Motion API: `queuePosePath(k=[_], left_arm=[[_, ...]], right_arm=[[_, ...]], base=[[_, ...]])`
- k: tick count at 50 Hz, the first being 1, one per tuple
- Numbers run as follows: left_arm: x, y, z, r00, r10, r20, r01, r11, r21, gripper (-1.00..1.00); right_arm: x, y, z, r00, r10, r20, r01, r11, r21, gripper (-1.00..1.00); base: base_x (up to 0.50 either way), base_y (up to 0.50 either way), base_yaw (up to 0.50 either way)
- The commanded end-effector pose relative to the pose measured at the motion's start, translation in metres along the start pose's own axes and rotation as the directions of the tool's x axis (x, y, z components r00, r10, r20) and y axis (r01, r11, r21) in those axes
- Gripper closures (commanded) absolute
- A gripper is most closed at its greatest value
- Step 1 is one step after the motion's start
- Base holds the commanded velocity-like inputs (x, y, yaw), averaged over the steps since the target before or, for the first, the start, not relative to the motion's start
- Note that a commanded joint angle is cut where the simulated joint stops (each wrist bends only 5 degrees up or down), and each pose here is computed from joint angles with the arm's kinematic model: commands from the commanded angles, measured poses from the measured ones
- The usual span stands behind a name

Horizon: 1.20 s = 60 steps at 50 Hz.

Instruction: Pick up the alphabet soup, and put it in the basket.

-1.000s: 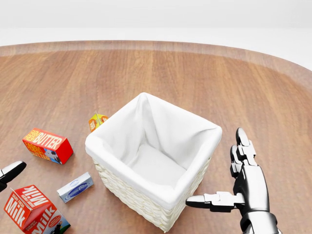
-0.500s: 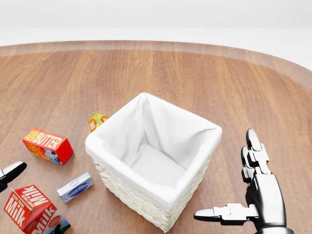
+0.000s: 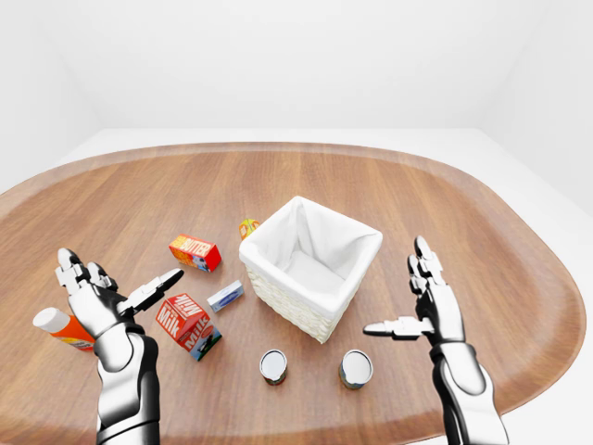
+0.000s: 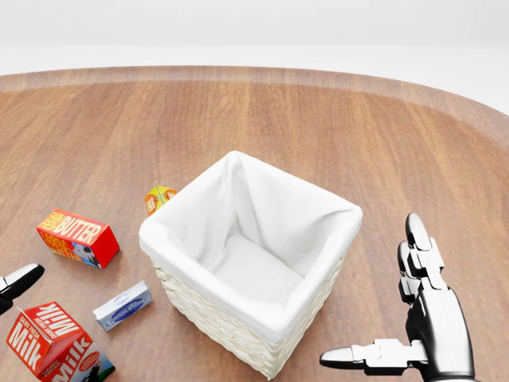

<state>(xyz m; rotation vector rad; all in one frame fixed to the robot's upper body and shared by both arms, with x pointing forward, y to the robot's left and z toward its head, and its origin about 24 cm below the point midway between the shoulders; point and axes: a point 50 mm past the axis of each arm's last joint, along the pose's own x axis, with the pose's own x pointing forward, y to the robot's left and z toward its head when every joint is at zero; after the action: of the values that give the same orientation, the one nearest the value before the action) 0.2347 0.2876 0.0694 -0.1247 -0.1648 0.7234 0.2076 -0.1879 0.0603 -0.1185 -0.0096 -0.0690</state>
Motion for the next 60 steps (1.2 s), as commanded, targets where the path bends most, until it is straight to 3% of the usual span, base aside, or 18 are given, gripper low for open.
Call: queuePosePath(k=[1,8,22,40,60], left_arm=[[0.0,0.0,0.0,1.0,0.0,0.0,0.0,1.0,0.0,-1.0],[0.0,0.0,0.002,1.0,0.0,0.008,0.0,1.0,-0.002,-1.0],[-0.002,0.0,0.005,1.0,0.0,0.022,0.0,1.0,-0.001,-1.0],[-0.001,0.0,-0.001,1.0,0.002,0.0,-0.002,1.0,0.017,-1.0],[-0.002,0.0,0.0,1.0,-0.001,0.006,0.001,1.0,0.012,-1.0]], right_arm=[[-0.001,0.0,0.0,1.0,0.0,0.0,0.0,1.0,-0.002,-1.0],[-0.002,0.001,-0.005,1.0,0.005,-0.022,-0.005,1.0,-0.002,-1.0],[-0.034,-0.009,-0.03,0.985,0.066,-0.16,-0.066,0.998,0.004,-1.0],[-0.066,-0.008,-0.049,0.972,0.135,-0.193,-0.142,0.99,-0.022,-1.0],[-0.073,0.01,-0.061,0.945,0.185,-0.27,-0.206,0.977,-0.053,-1.0]], base=[[0.0,0.0,0.0],[0.0,0.0,0.0],[0.0,0.0,0.0],[0.0,0.0,0.0],[0.0,0.0,0.0]])
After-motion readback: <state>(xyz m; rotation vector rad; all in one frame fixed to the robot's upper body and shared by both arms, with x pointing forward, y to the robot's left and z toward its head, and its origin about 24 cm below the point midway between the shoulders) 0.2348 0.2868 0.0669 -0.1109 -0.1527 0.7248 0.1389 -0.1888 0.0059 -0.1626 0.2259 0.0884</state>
